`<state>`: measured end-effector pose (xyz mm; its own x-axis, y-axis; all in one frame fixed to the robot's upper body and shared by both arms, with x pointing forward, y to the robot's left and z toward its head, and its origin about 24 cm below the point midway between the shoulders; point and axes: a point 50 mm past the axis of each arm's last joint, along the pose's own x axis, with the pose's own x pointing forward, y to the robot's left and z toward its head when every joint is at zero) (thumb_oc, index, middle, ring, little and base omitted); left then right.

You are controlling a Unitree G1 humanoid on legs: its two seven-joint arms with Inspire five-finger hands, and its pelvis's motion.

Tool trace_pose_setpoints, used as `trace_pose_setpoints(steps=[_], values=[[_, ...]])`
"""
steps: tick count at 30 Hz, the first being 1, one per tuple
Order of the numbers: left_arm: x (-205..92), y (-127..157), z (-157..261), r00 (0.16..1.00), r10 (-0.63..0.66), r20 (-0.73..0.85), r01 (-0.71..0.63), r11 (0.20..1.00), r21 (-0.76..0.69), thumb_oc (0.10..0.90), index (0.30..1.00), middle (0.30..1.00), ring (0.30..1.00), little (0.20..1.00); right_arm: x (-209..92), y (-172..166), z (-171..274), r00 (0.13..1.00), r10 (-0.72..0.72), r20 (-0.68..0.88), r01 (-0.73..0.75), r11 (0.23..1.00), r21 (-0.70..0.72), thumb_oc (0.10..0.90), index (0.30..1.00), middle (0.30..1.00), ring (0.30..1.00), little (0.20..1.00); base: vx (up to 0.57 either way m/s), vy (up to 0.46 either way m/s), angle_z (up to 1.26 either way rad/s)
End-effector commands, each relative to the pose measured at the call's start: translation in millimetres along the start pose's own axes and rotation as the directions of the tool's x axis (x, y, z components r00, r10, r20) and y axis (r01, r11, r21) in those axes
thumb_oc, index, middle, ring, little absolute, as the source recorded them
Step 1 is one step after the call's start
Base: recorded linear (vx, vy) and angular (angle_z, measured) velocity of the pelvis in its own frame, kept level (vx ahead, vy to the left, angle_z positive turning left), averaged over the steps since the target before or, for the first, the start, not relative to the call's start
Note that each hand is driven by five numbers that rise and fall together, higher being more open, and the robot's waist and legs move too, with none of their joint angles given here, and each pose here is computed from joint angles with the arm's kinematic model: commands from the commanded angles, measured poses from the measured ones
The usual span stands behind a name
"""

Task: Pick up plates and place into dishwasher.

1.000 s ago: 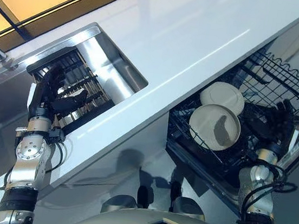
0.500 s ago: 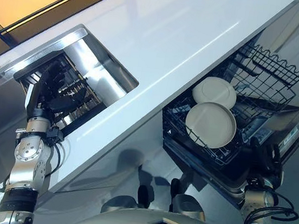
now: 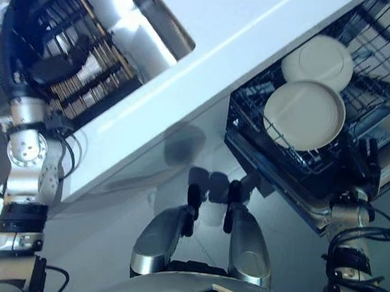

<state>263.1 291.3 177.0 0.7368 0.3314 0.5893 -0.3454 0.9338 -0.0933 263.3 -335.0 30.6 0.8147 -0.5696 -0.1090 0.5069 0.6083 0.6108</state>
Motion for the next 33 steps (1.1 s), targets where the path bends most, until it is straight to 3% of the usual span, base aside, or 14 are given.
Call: trace_pose_setpoints(steps=[1, 3, 6, 7, 9, 10, 12, 14, 15, 16, 19, 22, 25, 33], values=[[8.0, -3.3, 14.5, 0.986, 0.038, 0.161, -0.037, 0.999, -0.012, 0.8, 0.9, 0.9, 0.9, 0.9, 20.3, 37.5, 24.6, 0.995, 0.076, 0.072, -0.085, 0.987, 0.137, 0.8, 0.9, 0.9, 0.9, 0.9, -0.05, -0.005, 0.09], [11.0, -6.5, 17.1, 0.984, 0.036, 0.172, -0.035, 0.999, -0.013, 0.8, 0.9, 0.9, 0.9, 0.9, 21.8, 49.6, 24.5, 0.989, 0.129, 0.071, -0.14, 0.972, 0.189, 0.8, 0.9, 0.9, 0.9, 0.9, -0.04, 0.005, 0.01], [13.6, -8.3, 20.1, 0.982, 0.033, 0.184, -0.032, 0.999, -0.009, 0.8, 0.9, 0.9, 0.9, 0.9, 18.6, 87.7, 25.9, 0.93, 0.351, 0.103, -0.366, 0.882, 0.297, 0.8, 0.9, 0.9, 0.9, 0.9, -0.01, 0.009, 0.14], [14.1, -7.5, 21.0, 0.983, 0.031, 0.182, -0.03, 1.0, -0.008, 0.8, 0.9, 0.9, 0.9, 0.9, 9.3, 118.3, 27.6, 0.842, 0.519, 0.148, -0.538, 0.789, 0.297, 0.8, 0.9, 0.9, 0.9, 0.9, 0.03, 0.004, -0.11], [15.2, -6.7, 21.4, 0.983, 0.031, 0.181, -0.03, 1.0, -0.005, 0.8, 0.9, 0.9, 0.9, 0.9, 0.2, 140.3, 26.6, 0.75, 0.643, 0.156, -0.658, 0.698, 0.284, 0.8, 0.9, 0.9, 0.9, 0.9, 0.01, -0.004, -0.15], [17.1, -6.2, 22.4, 0.983, 0.028, 0.179, -0.028, 1.0, -0.007, 0.8, 0.9, 0.9, 0.9, 0.9, -14.4, 169.5, 28.8, 0.614, 0.768, 0.183, -0.785, 0.569, 0.243, 0.8, 0.9, 0.9, 0.9, 0.9, 0.01, -0.009, -0.13], [18.4, -5.5, 21.9, 0.984, 0.024, 0.175, -0.023, 1.0, -0.005, 0.8, 0.9, 0.9, 0.9, 0.9, -31.9, 198.3, 31.9, 0.466, 0.863, 0.197, -0.88, 0.429, 0.202, 0.8, 0.9, 0.9, 0.9, 0.9, 0.02, -0.005, -0.08], [20.9, -5.9, 20.9, 0.985, 0.017, 0.169, -0.016, 1.0, -0.008, 0.8, 0.9, 0.9, 0.9, 0.9, -59.2, 233.3, 32.2, 0.254, 0.952, 0.173, -0.963, 0.233, 0.132, 0.8, 0.9, 0.9, 0.9, 0.9, 0.01, -0.002, -0.03], [21.9, -5.7, 20.8, 0.986, 0.016, 0.168, -0.015, 1.0, -0.007, 0.8, 0.9, 0.9, 0.9, 0.9, -65.7, 239.6, 31.4, 0.199, 0.967, 0.161, -0.977, 0.183, 0.11, 0.8, 0.9, 0.9, 0.9, 0.9, 0.0, 0.0, 0.0], [24.7, -5.9, 21.0, 0.986, 0.007, 0.164, -0.006, 1.0, -0.006, 0.8, 0.9, 0.9, 0.9, 0.9, -88.3, 260.4, 31.8, 0.052, 0.991, 0.126, -0.996, 0.043, 0.073, 0.8, 0.9, 0.9, 0.9, 0.9, 0.0, 0.0, 0.0], [27.4, -5.7, 18.5, 0.987, -0.01, 0.157, 0.01, 1.0, -0.002, 0.8, 0.9, 0.9, 0.9, 0.9, -126.6, 284.3, 28.8, -0.212, 0.976, 0.039, -0.977, -0.213, 0.014, 0.8, 0.9, 0.9, 0.9, 0.9, 0.04, -0.018, -0.02], [31.0, -4.7, 17.0, 0.989, -0.031, 0.145, 0.031, 1.0, 0.005, 0.8, 0.9, 0.9, 0.9, 0.9, -153.1, 297.5, 30.0, -0.365, 0.93, -0.04, -0.929, -0.367, -0.051, 0.8, 0.9, 0.9, 0.9, 0.9, 0.06, -0.034, -0.02], [34.4, -2.7, 16.1, 0.991, -0.046, 0.126, 0.046, 0.999, 0.01, 0.8, 0.9, 0.9, 0.9, 0.9, -157.1, 304.4, 36.3, -0.363, 0.929, -0.075, -0.921, -0.37, -0.125, 0.8, 0.9, 0.9, 0.9, 0.9, 0.08, -0.034, 0.08], [40.7, -0.2, 13.5, 0.991, -0.083, 0.103, 0.081, 0.996, 0.019, 0.8, 0.9, 0.9, 0.9, 0.9, -115.8, 308.1, 30.2, -0.072, 0.981, -0.181, -0.951, -0.122, -0.284, 0.8, 0.9, 0.9, 0.9, 0.9, 0.04, -0.024, 0.03]])
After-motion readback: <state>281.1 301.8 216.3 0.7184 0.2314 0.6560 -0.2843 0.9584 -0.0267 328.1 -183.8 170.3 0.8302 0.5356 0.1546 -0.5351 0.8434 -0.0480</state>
